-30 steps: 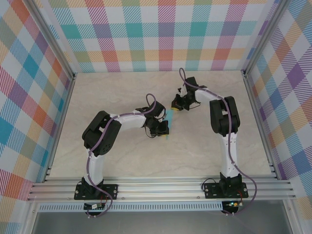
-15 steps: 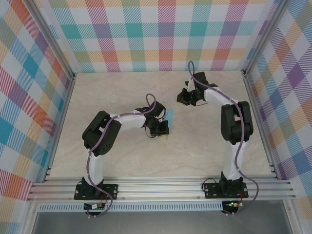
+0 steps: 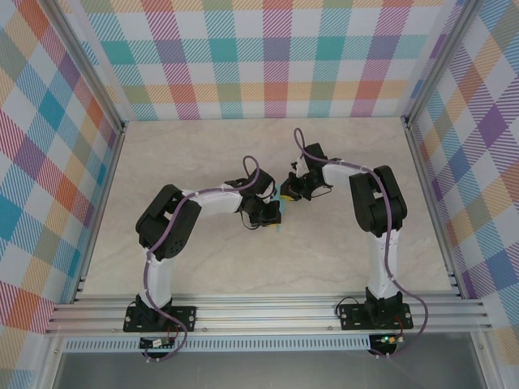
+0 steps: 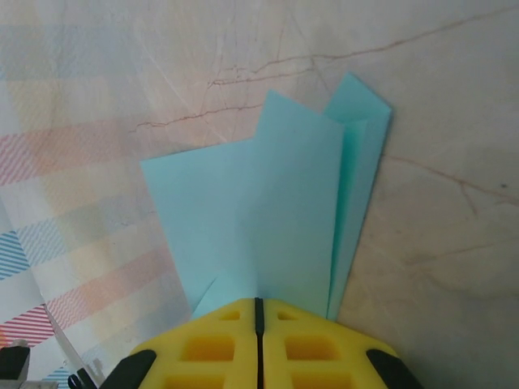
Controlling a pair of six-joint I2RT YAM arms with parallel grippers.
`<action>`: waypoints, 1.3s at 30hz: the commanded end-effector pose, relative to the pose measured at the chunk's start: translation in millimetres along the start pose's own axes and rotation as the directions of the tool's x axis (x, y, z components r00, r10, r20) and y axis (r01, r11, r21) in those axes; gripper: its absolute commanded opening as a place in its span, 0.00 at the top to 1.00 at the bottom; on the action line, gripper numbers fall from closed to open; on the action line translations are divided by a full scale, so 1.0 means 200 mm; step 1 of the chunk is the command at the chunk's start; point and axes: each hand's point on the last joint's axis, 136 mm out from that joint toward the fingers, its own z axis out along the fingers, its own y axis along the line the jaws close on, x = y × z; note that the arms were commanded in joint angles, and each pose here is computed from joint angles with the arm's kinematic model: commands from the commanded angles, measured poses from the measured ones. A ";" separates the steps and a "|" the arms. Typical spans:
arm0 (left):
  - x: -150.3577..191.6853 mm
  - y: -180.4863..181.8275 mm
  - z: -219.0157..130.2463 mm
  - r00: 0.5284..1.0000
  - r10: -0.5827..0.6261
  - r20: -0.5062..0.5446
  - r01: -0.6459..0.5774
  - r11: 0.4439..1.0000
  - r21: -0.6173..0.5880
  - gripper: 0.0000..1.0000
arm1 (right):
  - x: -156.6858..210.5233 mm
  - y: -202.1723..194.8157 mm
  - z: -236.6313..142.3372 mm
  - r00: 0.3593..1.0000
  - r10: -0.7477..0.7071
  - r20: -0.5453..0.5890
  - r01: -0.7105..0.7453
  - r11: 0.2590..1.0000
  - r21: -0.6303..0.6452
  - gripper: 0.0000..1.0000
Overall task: Fold a paper plane with a square sheet of paper (fold left side to right side)
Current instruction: Fold the wing for the fifth time at the center of the table.
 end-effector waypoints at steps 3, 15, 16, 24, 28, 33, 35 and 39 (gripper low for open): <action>0.03 -0.04 -0.12 0.996 0.090 0.027 -0.090 0.996 -0.002 0.87 | 0.04 -0.14 0.05 0.998 0.050 -0.034 -0.047 0.995 0.090 0.95; -0.03 -0.25 -0.10 0.988 0.149 0.048 -0.155 0.970 0.189 0.90 | 0.07 -0.14 0.06 0.998 0.048 -0.040 -0.045 0.995 0.085 0.95; -0.03 -0.25 -0.08 0.988 0.147 0.037 -0.152 0.968 0.201 0.90 | 0.07 -0.14 0.06 0.998 0.050 -0.041 -0.046 0.995 0.086 0.95; 0.02 -0.18 0.02 0.991 0.126 -0.033 -0.118 0.974 0.194 0.90 | 0.07 -0.15 0.06 0.998 0.047 -0.042 -0.043 0.994 0.097 0.95; 0.06 -0.12 0.04 0.991 0.120 -0.058 -0.109 0.980 0.163 0.91 | 0.07 -0.15 0.06 0.998 0.047 -0.041 -0.042 0.993 0.109 0.95; 0.12 -0.06 0.06 0.989 0.115 -0.096 -0.101 0.986 0.135 0.91 | 0.06 -0.17 0.06 0.998 0.047 -0.043 -0.041 0.992 0.122 0.95; 0.14 -0.04 0.06 0.988 0.115 -0.105 -0.101 0.987 0.126 0.91 | 0.06 -0.17 0.06 0.998 0.046 -0.042 -0.040 0.991 0.128 0.95; 0.17 -0.02 0.06 0.986 0.115 -0.118 -0.100 0.987 0.124 0.91 | 0.06 -0.17 0.05 0.998 0.042 -0.043 -0.036 0.990 0.140 0.95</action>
